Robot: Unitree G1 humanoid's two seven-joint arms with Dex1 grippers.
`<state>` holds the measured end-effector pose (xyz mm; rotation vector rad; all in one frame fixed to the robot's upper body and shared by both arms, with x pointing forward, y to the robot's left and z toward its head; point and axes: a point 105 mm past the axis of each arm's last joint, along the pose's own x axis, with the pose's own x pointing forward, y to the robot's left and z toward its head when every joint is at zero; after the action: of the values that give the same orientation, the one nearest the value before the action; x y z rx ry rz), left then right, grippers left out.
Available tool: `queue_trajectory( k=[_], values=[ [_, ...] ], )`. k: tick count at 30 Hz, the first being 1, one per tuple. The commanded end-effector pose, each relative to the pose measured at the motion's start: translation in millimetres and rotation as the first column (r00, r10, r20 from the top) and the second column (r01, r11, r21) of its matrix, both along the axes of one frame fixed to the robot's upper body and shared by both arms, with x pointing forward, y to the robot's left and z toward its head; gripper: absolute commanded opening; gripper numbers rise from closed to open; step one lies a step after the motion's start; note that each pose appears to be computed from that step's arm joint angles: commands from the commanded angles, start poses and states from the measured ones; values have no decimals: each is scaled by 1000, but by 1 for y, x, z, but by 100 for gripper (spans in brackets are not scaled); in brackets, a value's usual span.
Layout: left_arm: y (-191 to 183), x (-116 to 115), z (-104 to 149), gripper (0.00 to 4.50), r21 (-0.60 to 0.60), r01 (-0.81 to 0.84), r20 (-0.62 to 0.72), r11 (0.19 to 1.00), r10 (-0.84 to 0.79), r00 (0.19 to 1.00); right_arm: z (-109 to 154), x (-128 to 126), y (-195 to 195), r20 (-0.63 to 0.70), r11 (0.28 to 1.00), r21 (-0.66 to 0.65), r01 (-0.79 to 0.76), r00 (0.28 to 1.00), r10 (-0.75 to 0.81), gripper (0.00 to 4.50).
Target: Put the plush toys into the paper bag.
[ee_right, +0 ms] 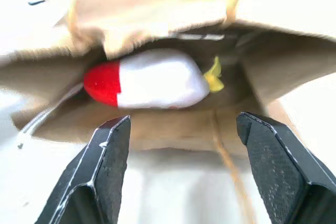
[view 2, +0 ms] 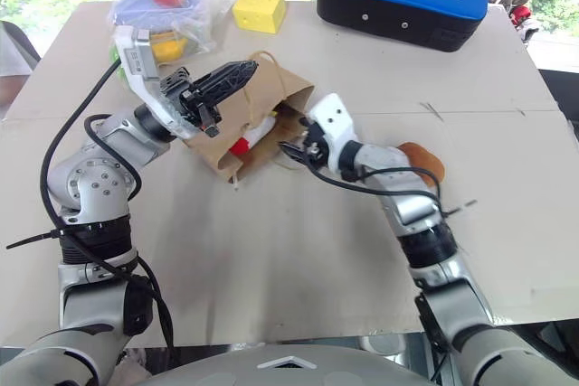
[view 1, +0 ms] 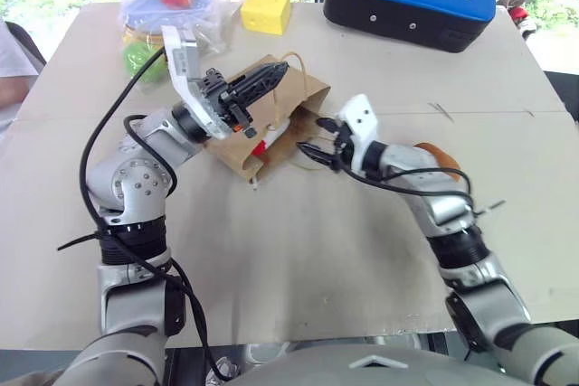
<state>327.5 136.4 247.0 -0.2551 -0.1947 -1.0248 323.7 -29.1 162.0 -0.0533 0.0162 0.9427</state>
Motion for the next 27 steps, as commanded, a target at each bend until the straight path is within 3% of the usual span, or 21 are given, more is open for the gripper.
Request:
queue_trajectory(
  k=[1, 3, 7, 12, 16, 17, 18, 21, 22, 23, 25, 27],
  values=[
    [-3, -4, 15, 0, -3, 25, 63, 1000, -25, 998, 42, -15, -30, 82, 995, 68, 67, 994, -72, 368],
    [-5, -4, 15, 0, -2, 32, 65, 999, -31, 997, 48, -23, -51, 94, 991, 30, 128, 987, -130, 440],
    [-12, -3, 18, 0, -9, 52, 72, 999, -51, 996, 48, -35, -101, 84, 947, -84, 310, 949, -303, 446],
    [-21, -3, 20, 0, -15, 75, 83, 997, -73, 994, -12, -34, -157, -67, 811, -393, 433, 867, -495, 446],
    [-25, -4, 20, 0, -9, 82, 88, 997, -81, 993, -51, -36, -169, -179, 787, -484, 383, 837, -517, 446],
    [-24, -4, 20, 0, -8, 82, 89, 997, -81, 993, -54, -34, -172, -162, 774, -499, 391, 835, -526, 397],
    [-23, -4, 20, 0, -6, 78, 91, 997, -77, 993, -53, -33, -172, -151, 773, -494, 397, 837, -526, 397],
    [-22, -4, 21, 0, -6, 67, 92, 998, -67, 994, -44, -29, -173, -109, 776, -462, 430, 841, -530, 256],
    [-22, -4, 21, 0, -7, 67, 91, 998, -66, 994, -38, -28, -170, -90, 790, -435, 433, 852, -516, 245],
    [-22, -4, 21, 0, -7, 67, 90, 998, -67, 994, -34, -27, -168, -78, 800, -416, 433, 859, -505, 206],
    [-22, -4, 21, 0, -11, 69, 87, 998, -68, 994, -15, -28, -153, 10, 844, -360, 398, 906, -424, 87],
    [-21, -2, 24, 0, -34, 66, 82, 997, -63, 995, 6, -30, -130, 80, 899, -276, 339, 940, -330, 46]
  ],
)
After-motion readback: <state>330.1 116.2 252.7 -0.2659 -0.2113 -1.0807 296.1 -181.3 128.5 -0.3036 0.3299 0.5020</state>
